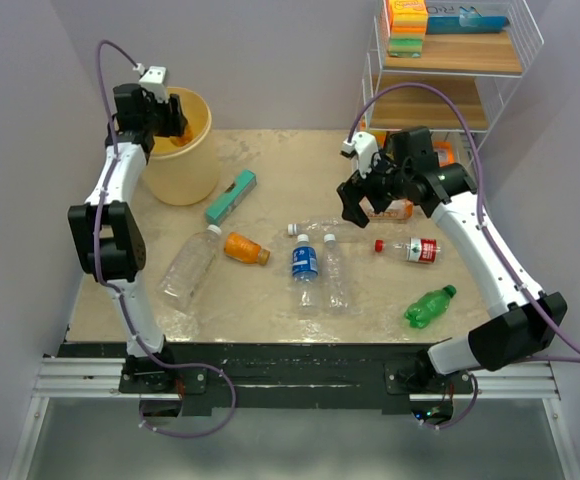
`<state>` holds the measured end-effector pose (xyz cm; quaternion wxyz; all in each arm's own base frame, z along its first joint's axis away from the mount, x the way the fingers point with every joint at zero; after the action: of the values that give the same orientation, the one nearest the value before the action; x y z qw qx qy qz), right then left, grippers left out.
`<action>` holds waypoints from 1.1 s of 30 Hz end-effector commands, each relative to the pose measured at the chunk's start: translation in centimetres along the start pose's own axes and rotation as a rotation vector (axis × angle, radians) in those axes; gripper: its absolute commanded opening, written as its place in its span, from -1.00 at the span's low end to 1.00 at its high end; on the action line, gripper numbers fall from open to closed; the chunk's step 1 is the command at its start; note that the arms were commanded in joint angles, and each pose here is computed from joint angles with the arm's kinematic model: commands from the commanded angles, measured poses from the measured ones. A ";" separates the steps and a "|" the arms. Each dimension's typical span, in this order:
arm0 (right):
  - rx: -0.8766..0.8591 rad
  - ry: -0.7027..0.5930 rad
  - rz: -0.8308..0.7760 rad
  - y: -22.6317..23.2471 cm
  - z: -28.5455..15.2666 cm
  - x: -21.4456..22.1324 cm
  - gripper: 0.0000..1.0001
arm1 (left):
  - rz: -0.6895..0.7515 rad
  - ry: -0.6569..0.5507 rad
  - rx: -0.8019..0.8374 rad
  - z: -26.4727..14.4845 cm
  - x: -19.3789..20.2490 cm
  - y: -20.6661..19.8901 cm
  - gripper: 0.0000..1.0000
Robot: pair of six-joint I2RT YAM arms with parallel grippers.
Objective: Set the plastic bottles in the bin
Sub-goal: Place the plastic bottle in the trash bin.
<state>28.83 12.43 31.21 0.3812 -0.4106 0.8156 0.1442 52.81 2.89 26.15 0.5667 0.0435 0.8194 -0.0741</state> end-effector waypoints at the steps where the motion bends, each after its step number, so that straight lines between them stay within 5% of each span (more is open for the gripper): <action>1: 0.035 -0.010 0.002 -0.3 -0.4 0.0 0.96 | 0.031 -0.032 -0.013 1.2 -1.7 0.8 -1.00; 16: 0.041 0.000 0.006 -0.2 0.0 1.2 0.96 | 0.046 0.081 -0.031 2.6 0.7 1.5 -1.00; 33: 0.093 0.016 -0.001 -0.8 -0.8 1.2 0.96 | 0.048 0.186 -0.043 3.3 3.3 2.0 -0.71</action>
<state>28.70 11.37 29.16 0.3616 -0.3981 0.8346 0.1194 54.53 3.71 20.52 0.4729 0.0494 0.8781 -0.0537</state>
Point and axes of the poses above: each gripper's point midway between its finger pads, its own z axis out along the fingers, its own y axis along the line the jaws close on, x = y × z, the point moved 8 cm from there along -z, back along the fingers, and after that the axes turned 2 degrees about -z, right-handed, at the moved point
